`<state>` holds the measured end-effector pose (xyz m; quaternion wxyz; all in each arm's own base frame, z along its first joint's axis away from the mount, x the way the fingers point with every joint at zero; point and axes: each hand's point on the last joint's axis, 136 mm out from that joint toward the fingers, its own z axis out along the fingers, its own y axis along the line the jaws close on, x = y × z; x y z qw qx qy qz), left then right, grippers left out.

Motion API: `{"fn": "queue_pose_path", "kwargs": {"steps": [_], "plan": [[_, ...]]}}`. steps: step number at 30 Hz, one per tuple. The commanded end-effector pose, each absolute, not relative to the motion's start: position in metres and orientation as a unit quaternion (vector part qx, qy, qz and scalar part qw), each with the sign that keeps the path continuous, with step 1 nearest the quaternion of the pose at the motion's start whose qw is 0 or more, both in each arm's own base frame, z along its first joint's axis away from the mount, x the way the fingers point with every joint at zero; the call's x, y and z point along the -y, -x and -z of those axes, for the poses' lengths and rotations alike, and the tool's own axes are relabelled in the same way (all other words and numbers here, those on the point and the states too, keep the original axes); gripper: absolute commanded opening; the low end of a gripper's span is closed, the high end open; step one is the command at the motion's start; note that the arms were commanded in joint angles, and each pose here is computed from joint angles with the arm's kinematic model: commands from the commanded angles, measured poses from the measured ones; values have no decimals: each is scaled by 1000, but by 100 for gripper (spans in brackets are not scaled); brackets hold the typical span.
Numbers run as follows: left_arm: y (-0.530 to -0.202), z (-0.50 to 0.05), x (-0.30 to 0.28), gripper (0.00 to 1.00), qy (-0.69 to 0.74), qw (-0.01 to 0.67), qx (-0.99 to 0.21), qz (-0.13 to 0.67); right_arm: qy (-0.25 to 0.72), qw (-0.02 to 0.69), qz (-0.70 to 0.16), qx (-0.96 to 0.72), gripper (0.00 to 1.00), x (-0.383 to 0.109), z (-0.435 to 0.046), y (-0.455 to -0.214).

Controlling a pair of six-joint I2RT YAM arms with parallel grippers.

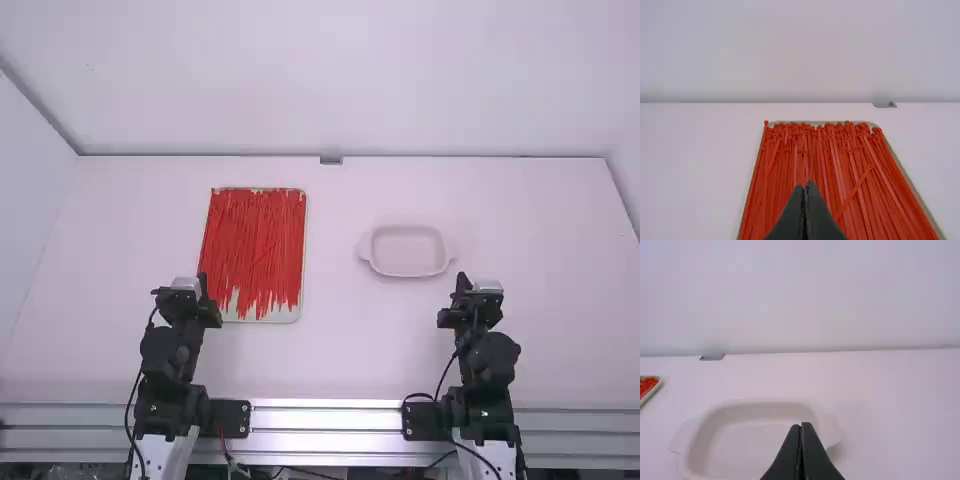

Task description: Fasten the cable tie

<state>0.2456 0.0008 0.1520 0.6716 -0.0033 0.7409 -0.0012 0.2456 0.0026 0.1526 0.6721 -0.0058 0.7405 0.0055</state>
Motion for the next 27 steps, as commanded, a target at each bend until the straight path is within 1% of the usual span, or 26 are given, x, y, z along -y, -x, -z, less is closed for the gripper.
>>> {"fn": "queue_pose_path", "kwargs": {"steps": [1, 8, 17, 24, 27], "plan": [[-246, -152, -1, 0, 3, 672, -741, 1, 6, 672, -3, -741, 0, -2, -152, -246], [-245, -157, 0, 3, 2, 671, -741, 3, 6, 673, -9, -739, 3, -4, -158, -246], [-244, -173, 7, 11, -11, 651, -759, 18, 11, 657, -29, -753, 11, -10, -174, -246], [-246, -182, 14, 21, -23, 606, -794, 36, 22, 613, -51, -788, 21, -20, -178, -248], [-247, -182, 19, 26, -39, 575, -816, 44, 29, 577, -62, -814, 26, -25, -174, -249]]}}
